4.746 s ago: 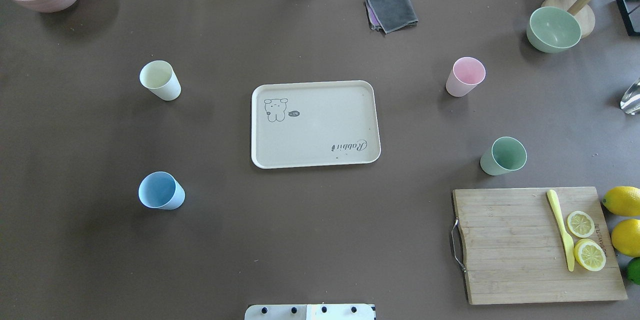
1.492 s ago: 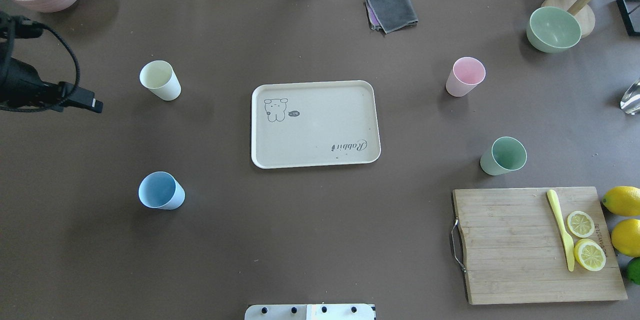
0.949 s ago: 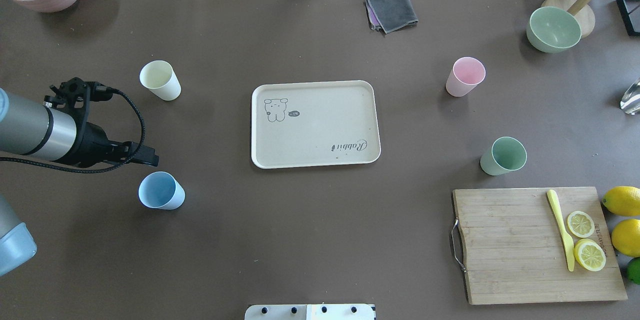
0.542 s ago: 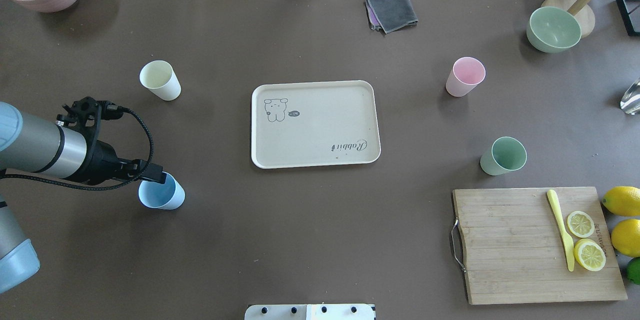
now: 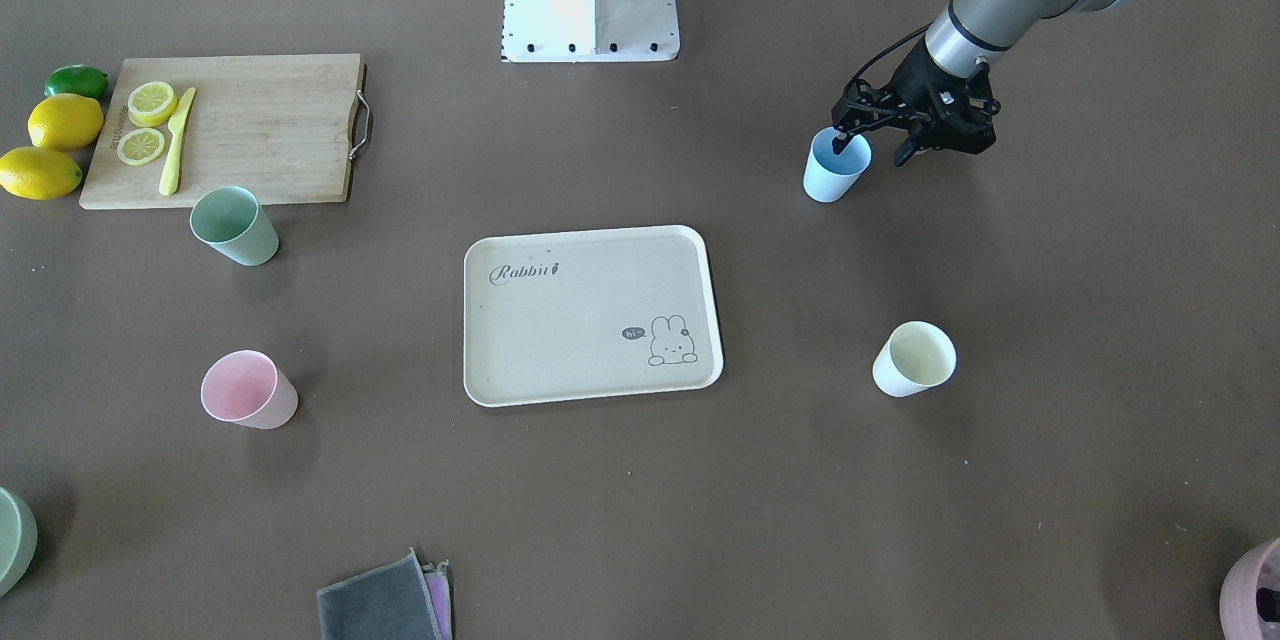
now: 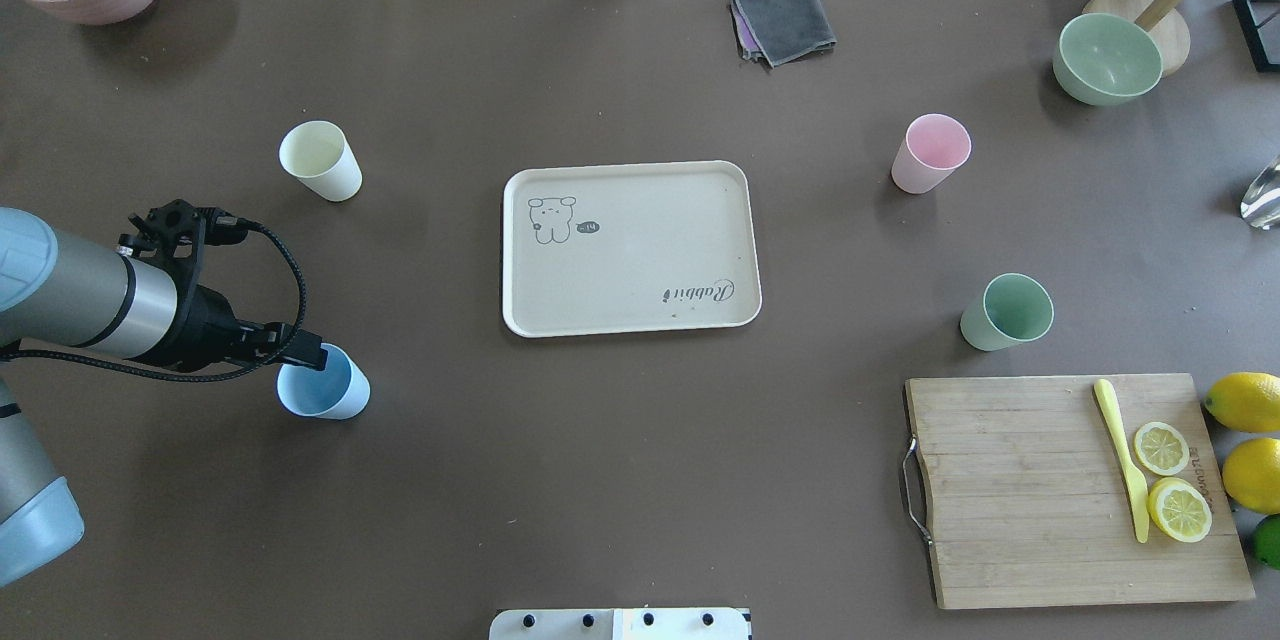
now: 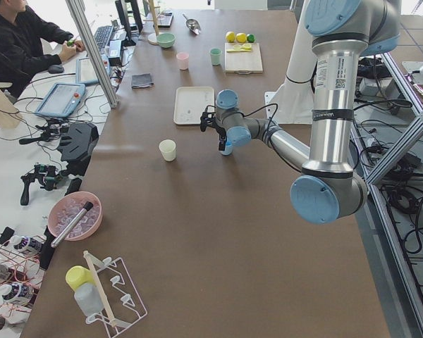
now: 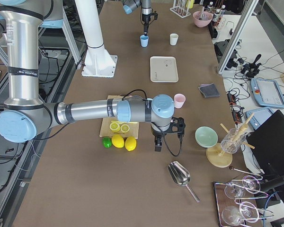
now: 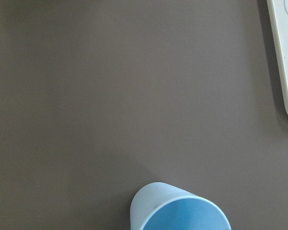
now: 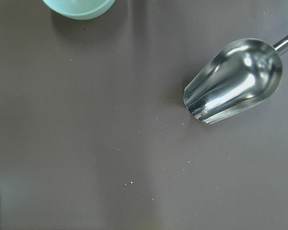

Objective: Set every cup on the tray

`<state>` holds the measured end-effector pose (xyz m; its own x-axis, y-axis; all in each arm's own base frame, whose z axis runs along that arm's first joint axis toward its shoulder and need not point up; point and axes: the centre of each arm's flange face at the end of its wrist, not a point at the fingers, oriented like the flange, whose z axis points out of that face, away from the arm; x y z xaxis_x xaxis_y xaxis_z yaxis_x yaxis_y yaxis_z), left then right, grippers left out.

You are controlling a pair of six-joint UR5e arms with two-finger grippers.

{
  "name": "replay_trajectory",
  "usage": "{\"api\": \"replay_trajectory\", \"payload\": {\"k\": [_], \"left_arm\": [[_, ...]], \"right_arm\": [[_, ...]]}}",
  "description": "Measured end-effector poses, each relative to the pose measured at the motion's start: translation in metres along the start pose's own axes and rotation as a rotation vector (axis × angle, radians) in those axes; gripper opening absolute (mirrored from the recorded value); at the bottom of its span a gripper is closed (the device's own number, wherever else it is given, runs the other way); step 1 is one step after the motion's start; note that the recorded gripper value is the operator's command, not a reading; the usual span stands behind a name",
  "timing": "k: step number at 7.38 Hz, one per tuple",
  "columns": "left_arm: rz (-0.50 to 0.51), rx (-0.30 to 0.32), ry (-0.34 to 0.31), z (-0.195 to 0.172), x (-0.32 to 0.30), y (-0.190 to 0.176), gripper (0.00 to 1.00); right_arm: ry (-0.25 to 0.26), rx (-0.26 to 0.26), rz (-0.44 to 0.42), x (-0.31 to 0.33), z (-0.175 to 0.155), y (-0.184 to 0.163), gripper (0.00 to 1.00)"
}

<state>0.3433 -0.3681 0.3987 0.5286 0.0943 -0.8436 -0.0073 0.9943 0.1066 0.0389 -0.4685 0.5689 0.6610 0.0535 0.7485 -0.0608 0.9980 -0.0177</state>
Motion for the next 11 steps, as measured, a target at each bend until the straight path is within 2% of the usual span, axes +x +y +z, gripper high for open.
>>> {"api": "replay_trajectory", "payload": {"k": [2,3,4,5,6,9,11], "left_arm": [[-0.001,0.001,0.0,0.008,-0.006,-0.002,0.89],[0.0,0.001,0.001,0.012,-0.008,-0.002,0.76],[0.002,-0.002,0.003,0.015,-0.009,-0.001,0.51],[0.006,-0.009,0.005,0.019,-0.007,0.002,0.17],[0.011,-0.018,0.007,0.022,-0.004,0.005,0.0],[0.002,-0.025,0.021,0.021,0.005,0.011,0.0],[-0.028,0.017,0.072,0.001,0.031,-0.005,0.0]], "right_arm": [[-0.019,0.005,0.012,-0.057,0.02,-0.001,1.0],[-0.036,0.018,0.025,-0.086,0.036,-0.001,1.0],[-0.049,0.025,0.034,-0.109,0.05,0.002,1.0],[-0.05,0.023,0.037,-0.124,0.061,0.004,1.0],[-0.045,0.02,0.03,-0.135,0.069,0.005,1.0],[-0.05,0.016,0.016,-0.157,0.076,0.002,1.0],[-0.053,0.018,0.014,-0.168,0.076,0.0,1.0]]}}
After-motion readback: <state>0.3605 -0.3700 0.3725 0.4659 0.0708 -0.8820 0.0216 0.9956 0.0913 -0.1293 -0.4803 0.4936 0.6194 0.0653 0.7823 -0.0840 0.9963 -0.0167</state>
